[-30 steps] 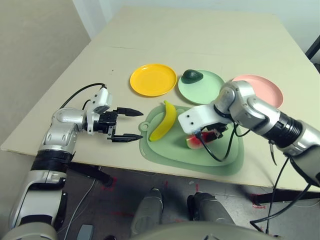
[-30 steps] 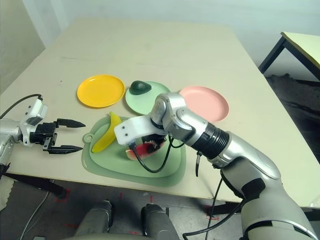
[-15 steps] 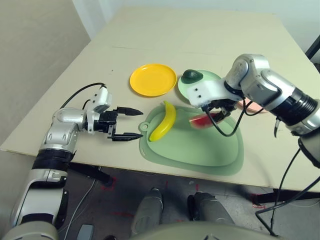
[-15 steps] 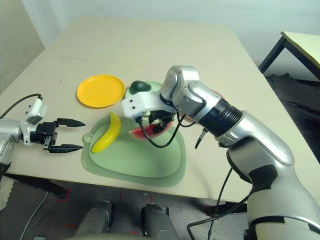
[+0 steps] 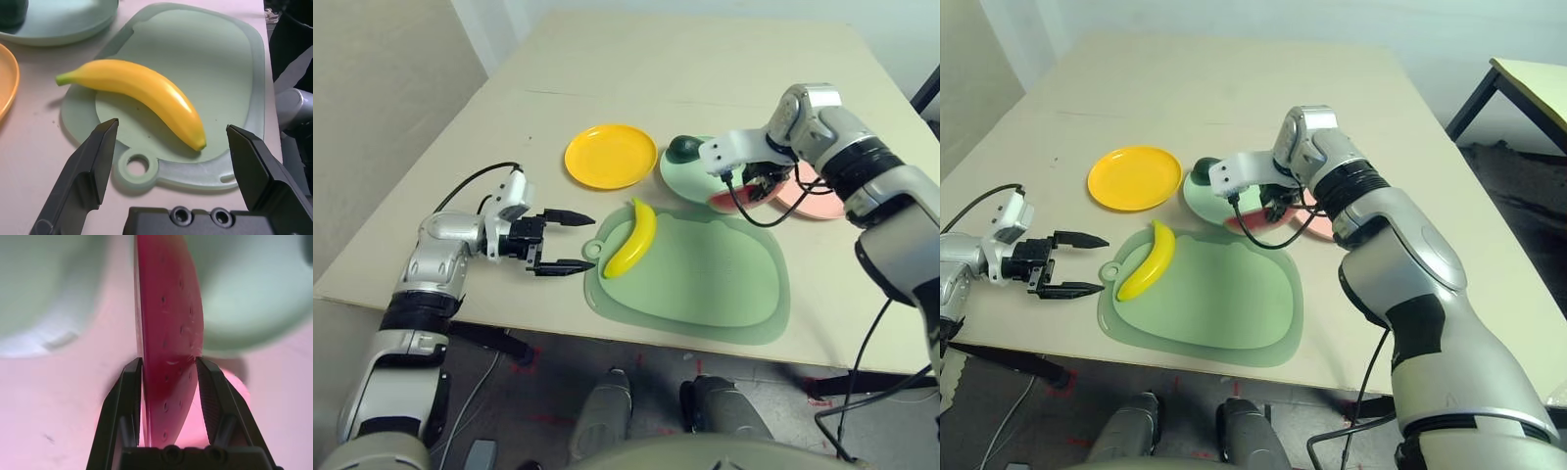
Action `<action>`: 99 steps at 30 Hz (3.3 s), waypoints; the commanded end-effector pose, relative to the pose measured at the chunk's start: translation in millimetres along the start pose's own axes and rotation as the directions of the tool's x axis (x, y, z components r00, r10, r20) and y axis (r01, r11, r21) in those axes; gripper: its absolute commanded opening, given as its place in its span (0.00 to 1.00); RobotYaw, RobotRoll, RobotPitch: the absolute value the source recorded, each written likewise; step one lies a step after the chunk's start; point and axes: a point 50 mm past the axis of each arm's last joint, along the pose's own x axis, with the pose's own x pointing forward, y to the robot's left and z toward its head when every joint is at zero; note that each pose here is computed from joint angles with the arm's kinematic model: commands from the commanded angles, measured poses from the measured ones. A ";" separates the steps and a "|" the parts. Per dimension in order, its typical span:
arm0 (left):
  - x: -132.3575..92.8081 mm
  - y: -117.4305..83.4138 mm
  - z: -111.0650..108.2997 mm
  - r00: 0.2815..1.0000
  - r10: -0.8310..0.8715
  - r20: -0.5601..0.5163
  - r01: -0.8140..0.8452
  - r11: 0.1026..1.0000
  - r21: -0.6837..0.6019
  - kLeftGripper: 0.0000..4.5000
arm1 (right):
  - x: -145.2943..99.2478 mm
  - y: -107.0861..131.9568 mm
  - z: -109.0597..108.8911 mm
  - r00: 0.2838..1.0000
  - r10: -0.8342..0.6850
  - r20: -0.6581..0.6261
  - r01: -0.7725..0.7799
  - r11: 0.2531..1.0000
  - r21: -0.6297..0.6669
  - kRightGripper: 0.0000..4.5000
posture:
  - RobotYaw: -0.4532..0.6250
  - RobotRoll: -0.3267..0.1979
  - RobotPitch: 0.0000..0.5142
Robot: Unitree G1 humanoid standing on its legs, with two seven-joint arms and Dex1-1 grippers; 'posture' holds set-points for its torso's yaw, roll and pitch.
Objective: Place the fruits into color-matched plates.
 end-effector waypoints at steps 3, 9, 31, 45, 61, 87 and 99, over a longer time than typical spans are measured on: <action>0.6 -0.3 0.8 1.000 -0.008 -0.008 0.008 1.000 0.000 1.00 | -7.2 -9.9 -15.9 0.986 -0.129 -0.104 0.131 0.991 0.015 0.38 | 0.42 0.62 0.25; 2.0 -0.2 1.6 1.000 -0.012 -0.004 0.012 1.000 0.001 1.00 | -7.9 -9.7 -34.9 0.958 -0.174 -0.228 0.178 0.984 -0.004 0.38 | 0.42 0.62 0.26; -12.2 -5.7 -0.2 1.000 0.008 -0.023 -0.008 1.000 -0.020 1.00 | -52.1 8.7 -9.4 0.841 -0.166 0.515 0.081 0.980 0.183 0.99 | 0.42 0.62 0.26; -14.8 -3.1 3.5 1.000 0.002 -0.030 -0.002 1.000 -0.013 1.00 | -39.1 88.4 -38.7 0.419 -0.540 0.730 -0.099 0.772 0.627 0.99 | 0.41 0.62 0.26; -23.8 10.9 20.2 0.991 0.023 -0.128 -0.017 0.999 0.050 1.00 | 23.6 164.6 17.0 0.359 -0.392 0.847 -0.306 0.808 0.503 0.99 | 0.42 0.62 0.26; 81.2 35.2 127.5 0.835 -0.072 -0.545 0.526 -0.187 0.830 1.00 | 23.3 179.1 23.3 0.269 -0.363 0.892 -0.448 0.772 0.450 0.99 | 0.30 0.62 0.24; 101.2 30.0 100.0 0.766 -0.163 -0.622 0.602 -0.156 0.783 1.00 | 16.0 174.9 27.6 0.241 -0.465 0.852 -0.441 0.729 0.523 0.99 | 0.23 0.62 0.20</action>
